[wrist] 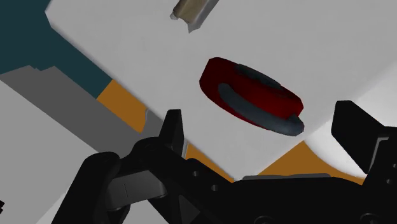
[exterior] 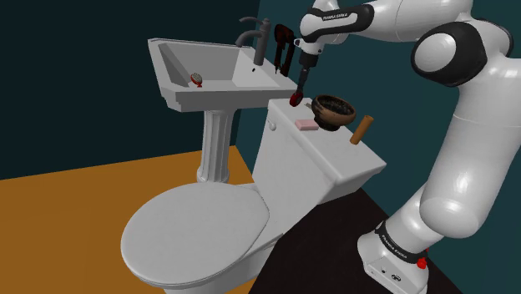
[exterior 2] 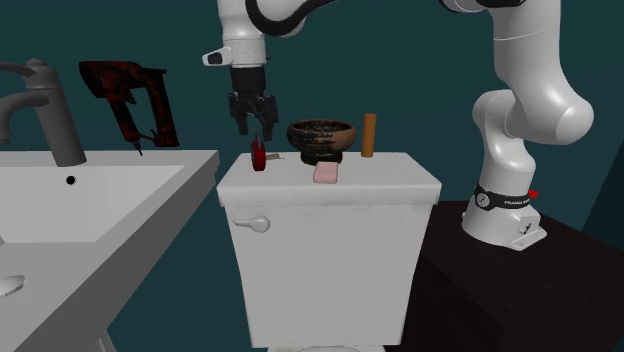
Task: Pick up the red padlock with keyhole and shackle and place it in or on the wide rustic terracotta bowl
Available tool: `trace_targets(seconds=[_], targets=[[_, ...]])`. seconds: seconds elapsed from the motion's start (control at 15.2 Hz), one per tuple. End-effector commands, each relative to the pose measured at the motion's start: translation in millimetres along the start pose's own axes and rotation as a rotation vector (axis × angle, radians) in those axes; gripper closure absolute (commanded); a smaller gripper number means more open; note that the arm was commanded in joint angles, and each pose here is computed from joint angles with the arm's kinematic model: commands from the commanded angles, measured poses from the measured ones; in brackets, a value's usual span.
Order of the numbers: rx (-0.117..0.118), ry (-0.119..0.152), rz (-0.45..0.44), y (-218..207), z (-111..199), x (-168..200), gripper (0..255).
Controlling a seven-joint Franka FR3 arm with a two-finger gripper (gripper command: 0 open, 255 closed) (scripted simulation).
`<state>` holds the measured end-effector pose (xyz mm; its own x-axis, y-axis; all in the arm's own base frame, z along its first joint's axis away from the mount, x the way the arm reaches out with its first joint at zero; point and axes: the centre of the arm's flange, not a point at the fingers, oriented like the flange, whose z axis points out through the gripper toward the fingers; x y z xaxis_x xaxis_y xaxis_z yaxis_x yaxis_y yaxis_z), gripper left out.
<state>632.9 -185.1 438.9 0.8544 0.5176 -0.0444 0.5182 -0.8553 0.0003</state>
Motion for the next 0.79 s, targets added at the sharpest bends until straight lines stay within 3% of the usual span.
trace_targets(seconds=[0.0, 0.53, 0.59, 0.73], targets=[[0.000, 0.000, 0.000, -1.1, 13.6, 0.3, 0], [0.000, 0.000, 0.000, -1.1, 13.6, 0.3, 0], [0.000, 0.000, 0.000, -1.1, 13.6, 0.3, 255], [0.000, 0.000, 0.000, -1.1, 13.6, 0.3, 255]])
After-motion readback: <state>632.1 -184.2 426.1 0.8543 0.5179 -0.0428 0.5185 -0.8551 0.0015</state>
